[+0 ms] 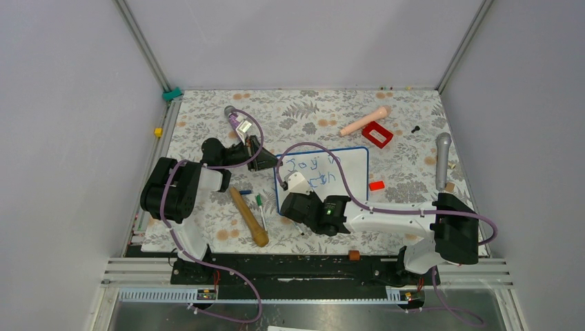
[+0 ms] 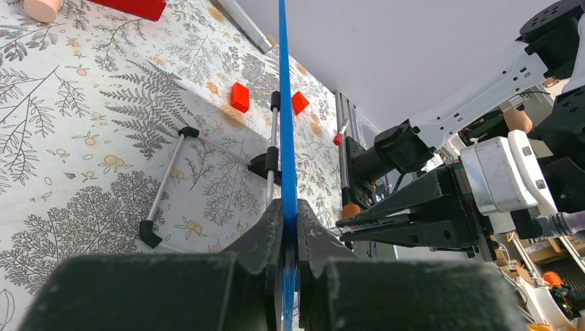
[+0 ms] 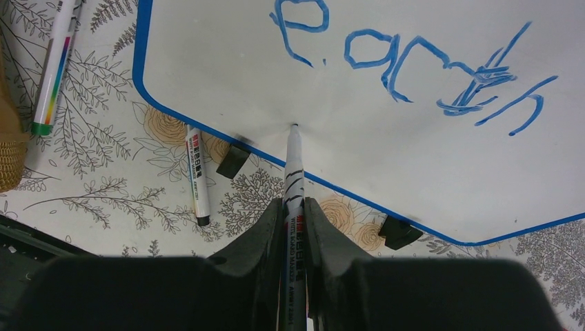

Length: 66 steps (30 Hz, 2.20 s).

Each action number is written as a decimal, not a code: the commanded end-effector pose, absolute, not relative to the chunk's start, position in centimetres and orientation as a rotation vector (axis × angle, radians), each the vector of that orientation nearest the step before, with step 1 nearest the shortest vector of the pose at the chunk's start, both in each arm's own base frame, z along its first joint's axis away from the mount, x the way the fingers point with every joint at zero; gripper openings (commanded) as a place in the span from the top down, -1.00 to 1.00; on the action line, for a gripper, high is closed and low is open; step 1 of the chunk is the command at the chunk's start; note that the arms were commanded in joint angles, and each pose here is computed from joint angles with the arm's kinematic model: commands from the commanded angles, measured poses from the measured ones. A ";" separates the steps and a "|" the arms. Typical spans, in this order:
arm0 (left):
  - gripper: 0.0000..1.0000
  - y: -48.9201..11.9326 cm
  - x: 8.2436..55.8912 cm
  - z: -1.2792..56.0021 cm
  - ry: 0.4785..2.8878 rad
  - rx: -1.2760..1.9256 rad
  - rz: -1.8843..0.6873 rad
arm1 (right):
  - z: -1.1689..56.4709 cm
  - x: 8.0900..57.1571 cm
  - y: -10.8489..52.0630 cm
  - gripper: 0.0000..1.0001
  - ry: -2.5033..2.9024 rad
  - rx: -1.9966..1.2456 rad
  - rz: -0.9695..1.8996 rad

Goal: Write a sentence on the whiteboard

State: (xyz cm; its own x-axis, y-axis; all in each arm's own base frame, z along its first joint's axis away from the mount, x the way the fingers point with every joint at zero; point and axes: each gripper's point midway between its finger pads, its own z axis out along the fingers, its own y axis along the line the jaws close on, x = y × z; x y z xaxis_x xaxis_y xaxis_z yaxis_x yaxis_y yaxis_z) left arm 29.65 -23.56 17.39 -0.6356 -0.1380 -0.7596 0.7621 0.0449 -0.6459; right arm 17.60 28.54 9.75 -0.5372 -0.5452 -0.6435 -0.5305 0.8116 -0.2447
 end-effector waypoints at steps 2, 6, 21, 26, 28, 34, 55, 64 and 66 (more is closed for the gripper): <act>1.00 -23.7 29.7 18.9 1.552 0.718 -1.639 | 10.5 17.4 28.9 1.00 2.240 -0.765 0.005; 1.00 -23.7 29.7 19.0 1.552 0.719 -1.640 | 11.1 17.7 29.1 1.00 2.219 -0.770 -0.006; 1.00 -23.7 29.7 19.0 1.551 0.720 -1.639 | 12.5 19.5 29.5 1.00 2.176 -0.759 -0.053; 1.00 -23.7 29.7 19.0 1.552 0.720 -1.640 | 12.4 19.5 29.5 1.00 2.182 -0.759 -0.051; 1.00 -23.7 29.7 19.0 1.552 0.720 -1.640 | 12.4 19.5 29.6 1.00 2.181 -0.761 -0.049; 1.00 -23.7 29.7 19.0 1.551 0.721 -1.640 | 12.3 19.8 29.6 1.00 2.185 -0.756 -0.058; 1.00 -23.7 29.6 19.0 1.551 0.721 -1.639 | 10.5 18.1 28.8 1.00 2.273 -0.802 -0.027; 1.00 -23.7 29.7 19.0 1.552 0.720 -1.639 | 10.4 17.9 28.8 1.00 2.282 -0.816 -0.030; 1.00 -23.7 29.7 18.9 1.552 0.721 -1.639 | 10.6 18.1 28.8 1.00 2.273 -0.813 -0.039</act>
State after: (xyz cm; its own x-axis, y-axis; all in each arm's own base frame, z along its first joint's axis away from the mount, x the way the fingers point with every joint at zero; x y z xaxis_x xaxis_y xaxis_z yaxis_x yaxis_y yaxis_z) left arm 29.65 -23.56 17.39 -0.6354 -0.1377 -0.7598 0.7624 0.0447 -0.6456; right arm 17.76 28.77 10.12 -0.5424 -0.5788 -0.6089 -0.5587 0.7898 -0.2531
